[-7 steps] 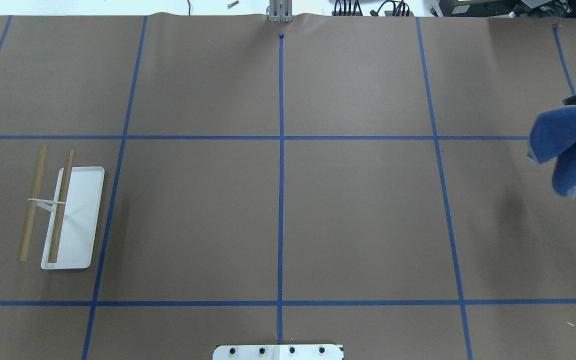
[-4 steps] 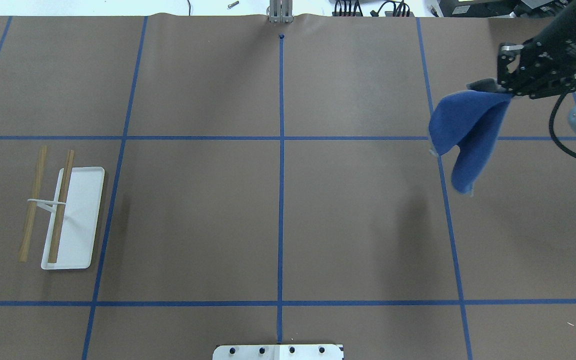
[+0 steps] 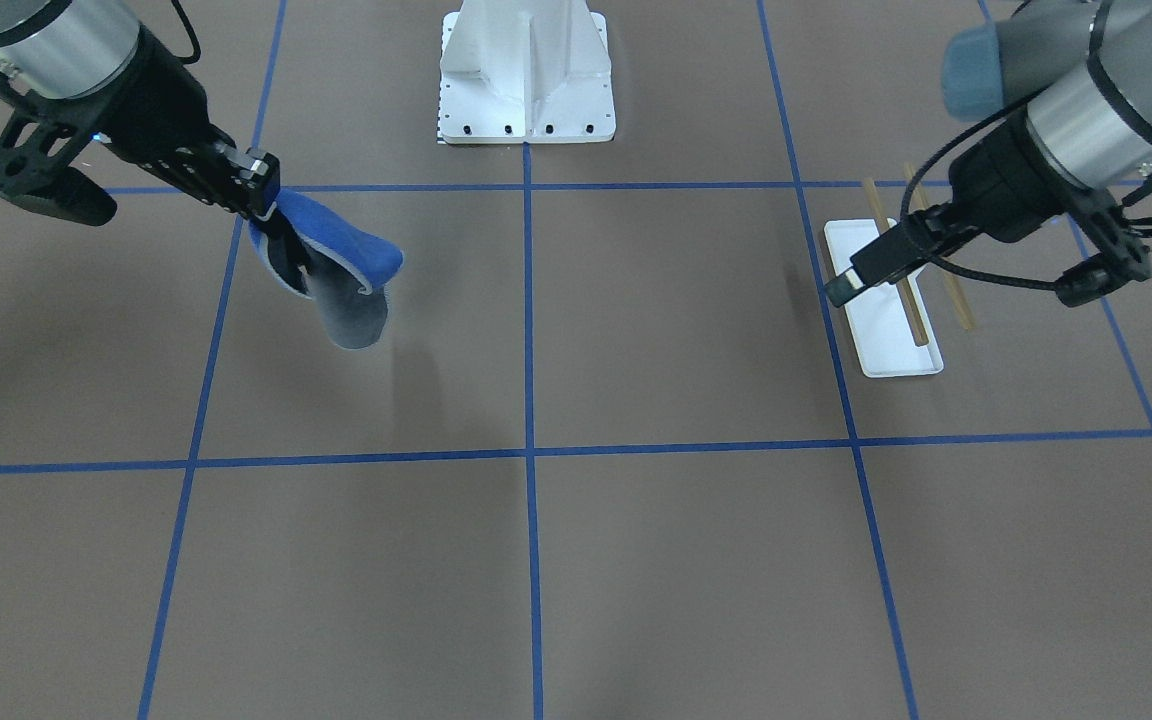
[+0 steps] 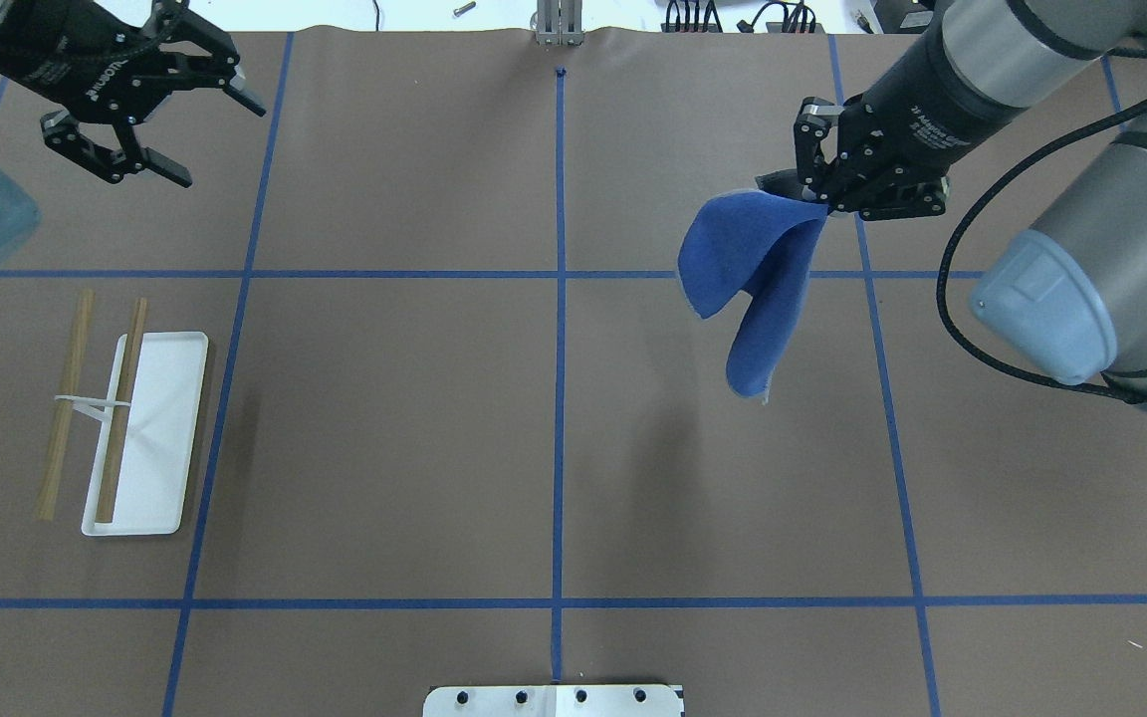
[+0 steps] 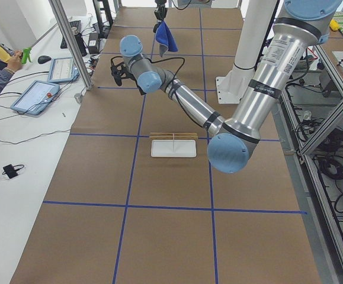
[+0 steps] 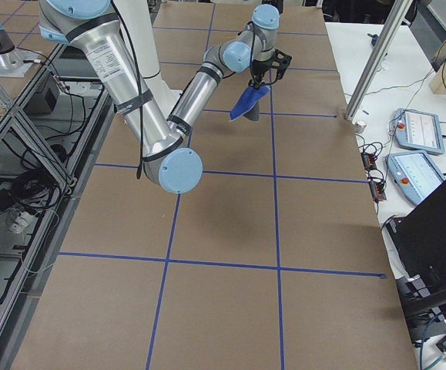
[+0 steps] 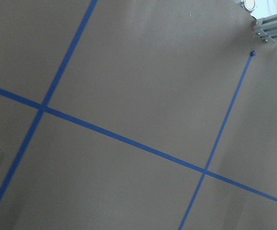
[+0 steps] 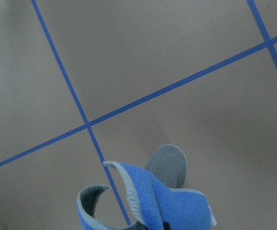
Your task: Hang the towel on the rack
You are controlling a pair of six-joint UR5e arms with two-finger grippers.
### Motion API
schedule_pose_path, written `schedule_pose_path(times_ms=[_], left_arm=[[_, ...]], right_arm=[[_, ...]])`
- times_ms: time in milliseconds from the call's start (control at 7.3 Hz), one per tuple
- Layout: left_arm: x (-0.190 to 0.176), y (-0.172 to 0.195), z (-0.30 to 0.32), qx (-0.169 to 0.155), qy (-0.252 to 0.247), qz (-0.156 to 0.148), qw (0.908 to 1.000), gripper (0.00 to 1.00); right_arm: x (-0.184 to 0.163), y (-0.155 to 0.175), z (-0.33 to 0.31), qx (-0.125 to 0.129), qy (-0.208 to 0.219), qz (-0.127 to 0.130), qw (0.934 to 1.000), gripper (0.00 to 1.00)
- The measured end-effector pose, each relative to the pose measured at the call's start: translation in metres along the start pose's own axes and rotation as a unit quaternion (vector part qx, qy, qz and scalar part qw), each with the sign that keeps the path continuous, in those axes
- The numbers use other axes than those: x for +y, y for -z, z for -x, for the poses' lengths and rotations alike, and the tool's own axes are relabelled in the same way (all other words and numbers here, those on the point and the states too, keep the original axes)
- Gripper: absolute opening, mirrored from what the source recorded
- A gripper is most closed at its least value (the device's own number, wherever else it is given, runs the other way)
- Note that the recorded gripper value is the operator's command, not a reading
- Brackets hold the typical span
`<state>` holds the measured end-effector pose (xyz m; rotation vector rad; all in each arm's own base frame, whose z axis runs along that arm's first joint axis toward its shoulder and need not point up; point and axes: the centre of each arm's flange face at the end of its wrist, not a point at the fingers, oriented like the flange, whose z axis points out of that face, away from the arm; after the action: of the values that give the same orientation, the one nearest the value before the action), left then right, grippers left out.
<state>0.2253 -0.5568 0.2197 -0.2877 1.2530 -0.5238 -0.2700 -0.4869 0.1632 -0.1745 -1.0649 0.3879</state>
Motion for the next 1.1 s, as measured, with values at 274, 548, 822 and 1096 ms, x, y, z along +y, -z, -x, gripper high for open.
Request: schedule_pose_path(times_ms=[274, 548, 822, 1096], left_arm=[[0.028, -0.012, -0.026, 0.024, 0.111, 0.022, 0.9933, 0.98], [0.062, -0.038, -0.050, 0.048, 0.213, 0.028, 0.9755, 0.98], [0.092, -0.056, -0.065, 0.059, 0.251, 0.035, 0.9655, 0.98], [0.114, -0.069, -0.071, 0.054, 0.253, 0.050, 0.9648, 0.98]], right_arm=[[0.025, -0.006, 0.029, -0.021, 0.024, -0.014, 0.9994, 0.00], [0.049, -0.014, 0.057, -0.037, 0.061, -0.047, 0.9963, 0.00], [0.064, -0.022, 0.075, -0.064, 0.094, -0.076, 0.9907, 0.00], [0.079, -0.034, 0.090, -0.085, 0.120, -0.103, 0.9837, 0.00]])
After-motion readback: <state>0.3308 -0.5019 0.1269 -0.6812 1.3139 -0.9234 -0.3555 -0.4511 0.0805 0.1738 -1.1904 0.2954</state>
